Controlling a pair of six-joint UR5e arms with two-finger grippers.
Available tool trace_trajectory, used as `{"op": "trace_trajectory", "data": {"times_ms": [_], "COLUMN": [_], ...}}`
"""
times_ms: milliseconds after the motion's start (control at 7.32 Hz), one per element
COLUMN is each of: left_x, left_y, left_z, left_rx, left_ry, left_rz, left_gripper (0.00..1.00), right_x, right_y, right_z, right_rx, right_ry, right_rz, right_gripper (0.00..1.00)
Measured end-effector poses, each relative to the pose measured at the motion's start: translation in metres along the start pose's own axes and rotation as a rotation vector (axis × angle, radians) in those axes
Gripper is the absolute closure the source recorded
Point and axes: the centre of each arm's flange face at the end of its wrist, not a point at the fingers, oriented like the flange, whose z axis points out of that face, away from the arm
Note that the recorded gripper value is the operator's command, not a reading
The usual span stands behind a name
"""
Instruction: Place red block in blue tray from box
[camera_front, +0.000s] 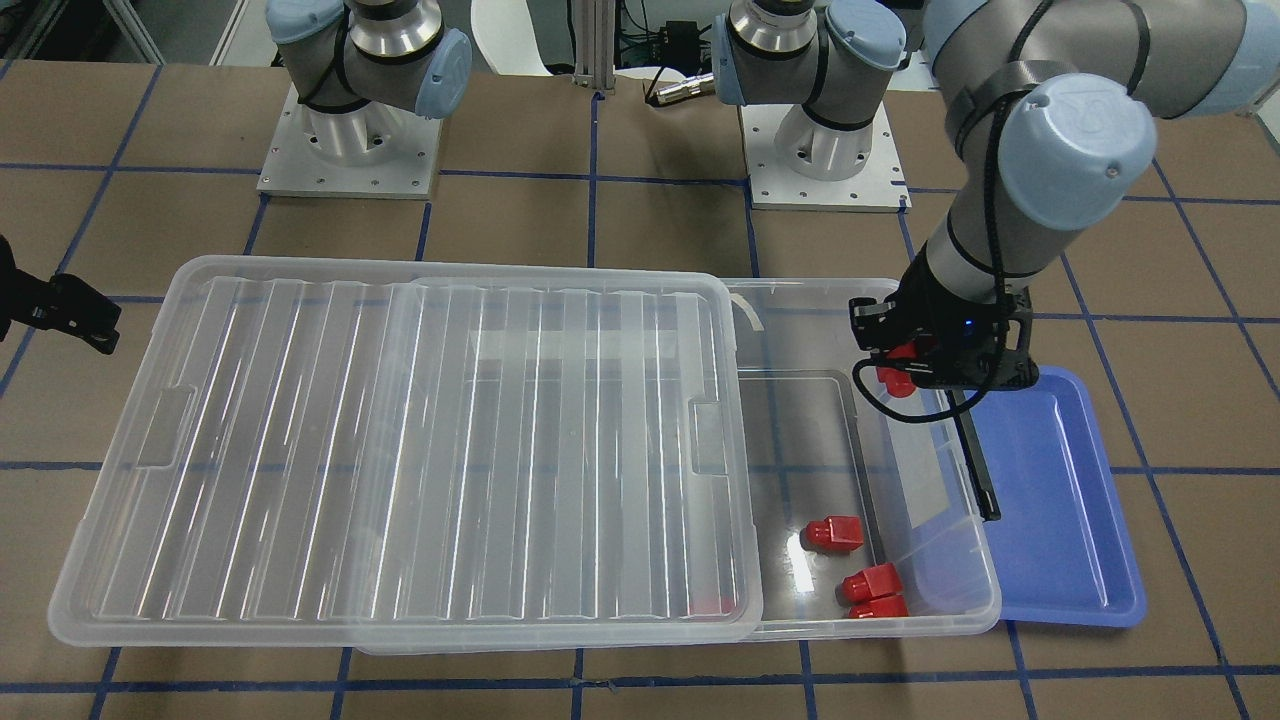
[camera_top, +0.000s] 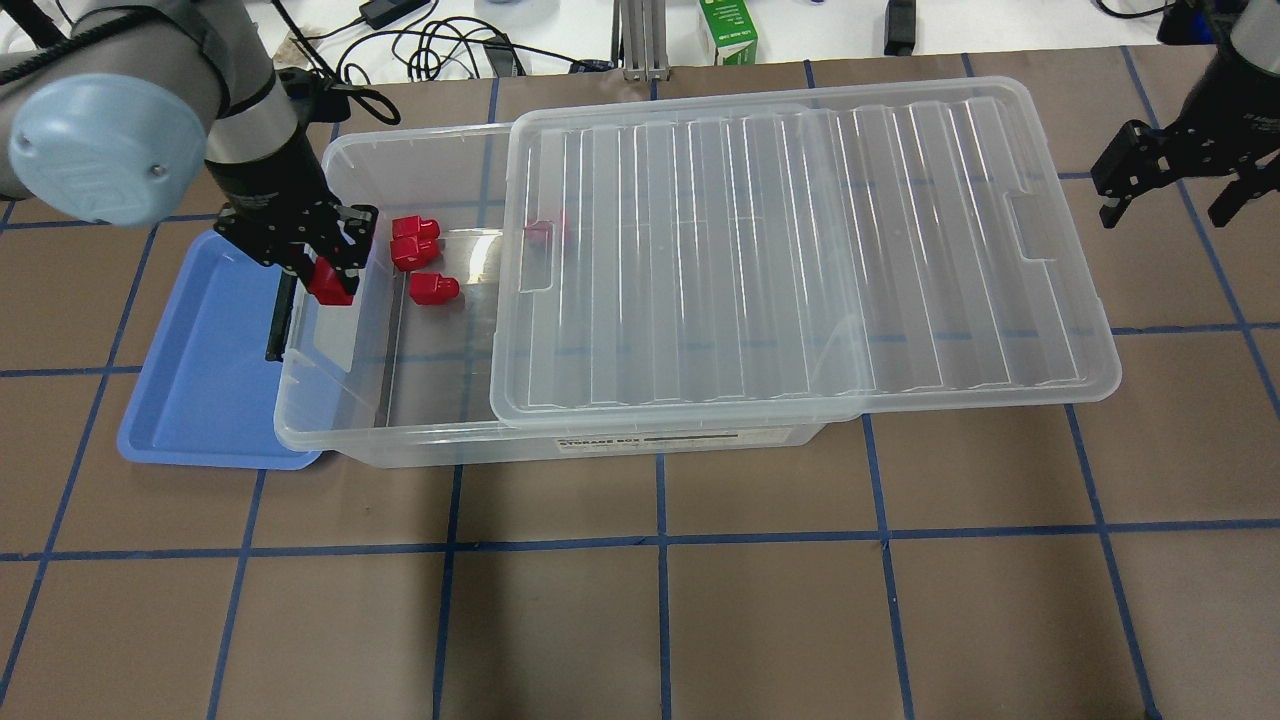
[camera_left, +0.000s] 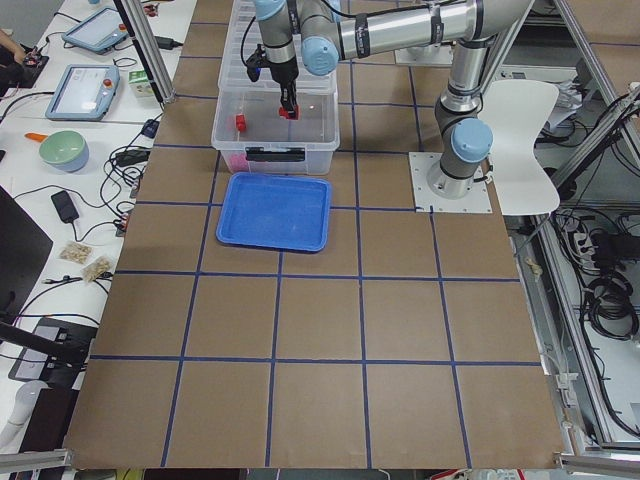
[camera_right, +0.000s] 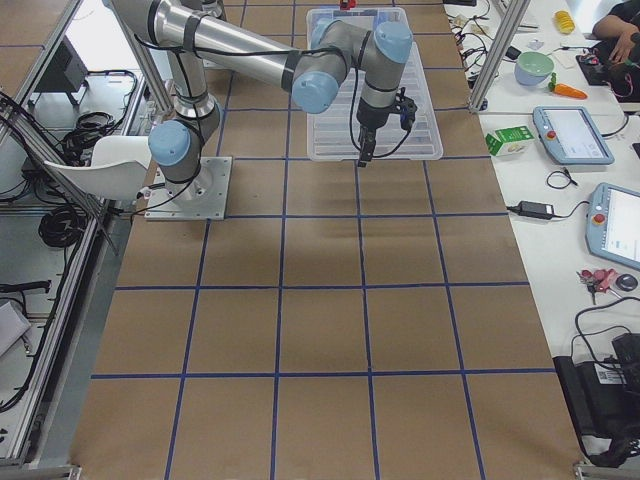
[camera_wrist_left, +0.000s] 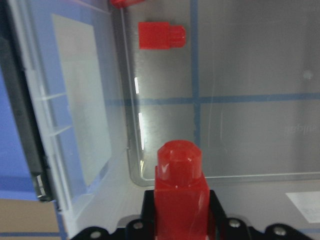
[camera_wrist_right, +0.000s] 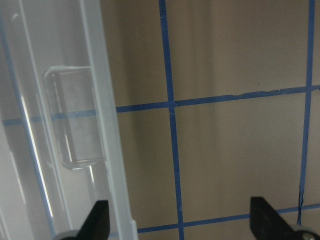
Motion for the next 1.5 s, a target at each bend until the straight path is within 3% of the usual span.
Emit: {"op": "trace_trajectory", "data": {"times_ms": [273,547,820,1094,1230,1367,1504], "left_x": [-0.079,-0.155,-0.195,-0.219,-0.225,-0.228,-0.229], "left_y": [-0.002,-0.005,-0.018,-0.031,-0.034,-0.036,-0.039], "left_z": [0.002,0.029,0.077,0.145,0.176,0.196,0.208], "left_rx": [-0.003,0.008,0.033,0.067,0.072,0.072,0.068], "left_ry": [0.023,0.078,0.131,0.139,0.139,0.137,0.137], "left_rz": [0.063,0.134,0.203,0.235,0.236,0.234,0.229], "left_gripper": [0.95,0.95,0.94,0.92,0.66,0.11,0.00], "right_x": [0.016,0.020,0.018,0.007,-0.003,-0.010,-0.016], "right_y": [-0.006,-0.016,-0.023,-0.023,-0.023,-0.023,-0.024], "right_z": [0.022,0.051,0.069,0.068,0.066,0.066,0.065], "right_rx": [-0.038,-0.035,-0.019,-0.014,-0.009,-0.005,0.000], "right_ry": [-0.011,-0.016,-0.014,-0.016,-0.024,-0.033,-0.043], "right_rz": [0.001,0.005,0.005,-0.009,-0.022,-0.031,-0.039], "right_gripper": [0.00,0.00,0.00,0.00,0.00,0.00,0.00]}}
